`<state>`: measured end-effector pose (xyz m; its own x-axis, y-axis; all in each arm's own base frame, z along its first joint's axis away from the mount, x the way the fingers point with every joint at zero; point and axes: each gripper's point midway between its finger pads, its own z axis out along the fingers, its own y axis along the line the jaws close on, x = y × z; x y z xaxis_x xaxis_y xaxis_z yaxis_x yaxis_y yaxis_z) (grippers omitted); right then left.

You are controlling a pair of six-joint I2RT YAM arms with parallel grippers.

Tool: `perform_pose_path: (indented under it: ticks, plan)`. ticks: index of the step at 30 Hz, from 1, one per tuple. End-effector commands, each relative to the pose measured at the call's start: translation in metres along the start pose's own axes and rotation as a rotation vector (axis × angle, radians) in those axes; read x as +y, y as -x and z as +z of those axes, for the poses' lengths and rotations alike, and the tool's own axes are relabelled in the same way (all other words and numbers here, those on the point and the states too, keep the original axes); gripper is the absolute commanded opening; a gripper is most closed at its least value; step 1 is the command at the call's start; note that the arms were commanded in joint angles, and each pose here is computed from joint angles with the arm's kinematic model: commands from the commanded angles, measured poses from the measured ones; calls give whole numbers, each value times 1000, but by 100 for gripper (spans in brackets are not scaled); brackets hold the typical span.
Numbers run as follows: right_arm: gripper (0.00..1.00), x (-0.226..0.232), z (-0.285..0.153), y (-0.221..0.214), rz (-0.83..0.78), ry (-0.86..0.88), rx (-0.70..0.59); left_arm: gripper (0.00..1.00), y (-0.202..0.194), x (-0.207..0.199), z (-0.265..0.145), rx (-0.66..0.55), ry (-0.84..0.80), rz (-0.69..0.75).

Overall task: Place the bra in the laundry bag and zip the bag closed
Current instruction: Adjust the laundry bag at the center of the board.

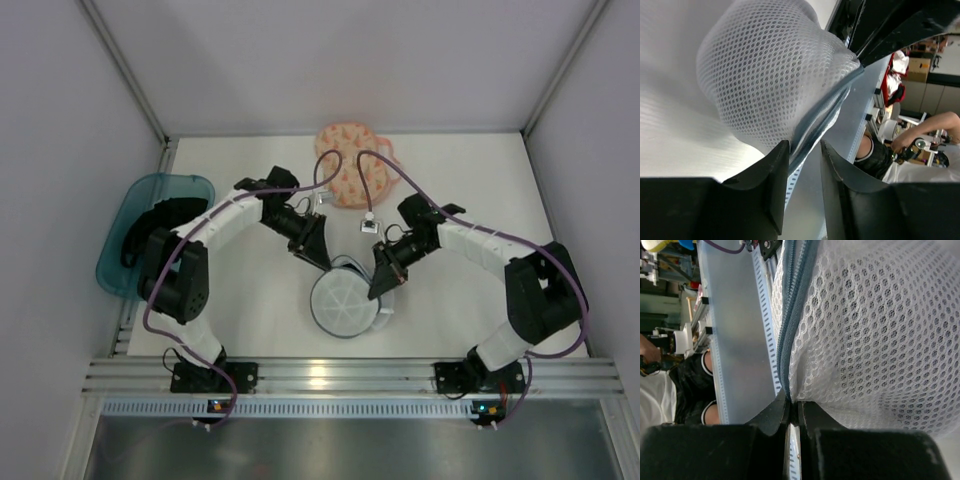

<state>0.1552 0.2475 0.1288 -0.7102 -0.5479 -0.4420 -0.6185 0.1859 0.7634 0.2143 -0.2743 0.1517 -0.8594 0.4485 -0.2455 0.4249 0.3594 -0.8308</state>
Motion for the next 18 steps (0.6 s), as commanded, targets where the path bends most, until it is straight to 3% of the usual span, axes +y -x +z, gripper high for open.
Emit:
perform_pose_path:
  ticks: [1,4,11,15,18]
  plan:
    - [0,5,-3,14,0,46,-92,38,10,-12,-37,-115,34,43]
    - [0,-4,-7,13,70,69,-128,43,-4,-10,-47,-144,46,37]
    - [0,-9,-15,16,136,122,-175,49,-57,14,-29,-106,61,-14]
    - [0,-3,-16,15,145,157,-179,54,-28,16,-34,-237,119,94]
    - [0,1,-17,14,151,180,-175,56,-22,27,-32,-249,154,62]
